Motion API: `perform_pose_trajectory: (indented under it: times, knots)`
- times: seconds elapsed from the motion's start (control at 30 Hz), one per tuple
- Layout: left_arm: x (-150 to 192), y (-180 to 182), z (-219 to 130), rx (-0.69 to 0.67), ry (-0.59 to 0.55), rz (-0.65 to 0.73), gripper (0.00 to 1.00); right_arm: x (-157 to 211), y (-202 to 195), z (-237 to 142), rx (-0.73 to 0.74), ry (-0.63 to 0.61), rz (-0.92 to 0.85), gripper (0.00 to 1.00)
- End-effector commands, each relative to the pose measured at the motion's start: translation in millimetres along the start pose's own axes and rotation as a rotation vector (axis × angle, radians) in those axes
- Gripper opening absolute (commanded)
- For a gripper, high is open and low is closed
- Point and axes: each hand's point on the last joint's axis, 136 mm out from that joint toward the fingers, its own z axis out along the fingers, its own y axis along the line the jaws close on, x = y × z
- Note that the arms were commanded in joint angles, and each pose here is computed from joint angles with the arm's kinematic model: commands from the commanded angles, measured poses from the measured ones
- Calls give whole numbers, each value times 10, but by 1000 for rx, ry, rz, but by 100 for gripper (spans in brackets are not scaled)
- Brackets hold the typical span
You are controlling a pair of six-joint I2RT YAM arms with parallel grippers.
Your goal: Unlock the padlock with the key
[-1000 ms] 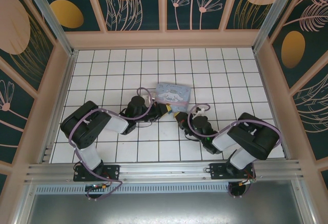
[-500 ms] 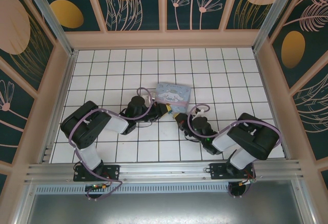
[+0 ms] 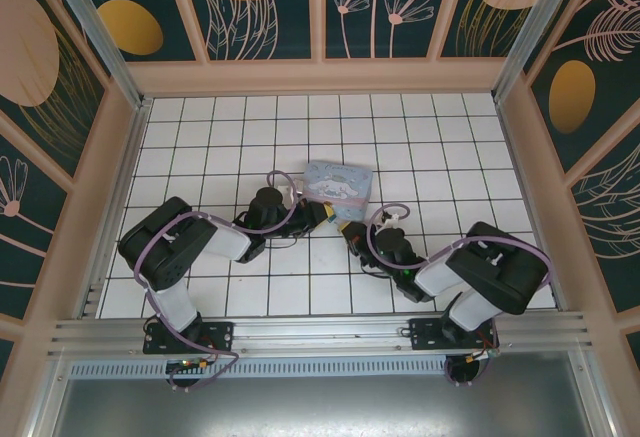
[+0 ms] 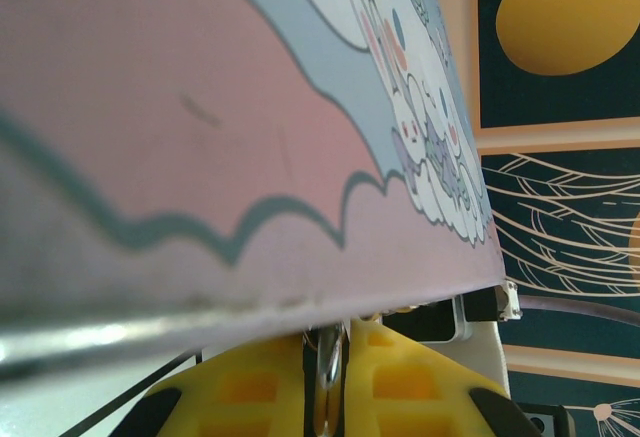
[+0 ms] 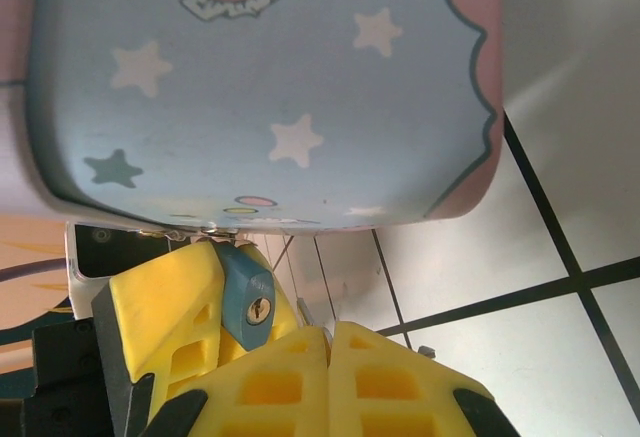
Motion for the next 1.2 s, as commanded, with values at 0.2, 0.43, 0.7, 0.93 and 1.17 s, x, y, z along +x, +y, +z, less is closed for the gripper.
perform_pose_trajectory:
  times: [0.2,0.43,0.7,0.93,1.17]
  knots:
    - [-61,-115,-11,47,-24,34,0,-10,222,30,-45,-10,-20,0]
    - [-63,-116,-17,46,-26,37,0,-15,251,37,-51,-10,-23,0]
    - [-60,-105,-22,44,-27,37,0,-33,320,22,-69,-15,-24,0]
    - [-60,-94,-18,43,-27,36,0,-40,352,14,-72,-18,-30,0]
    - [-58,-186,-34,78,-24,10,0,-34,355,47,-83,-16,-27,0]
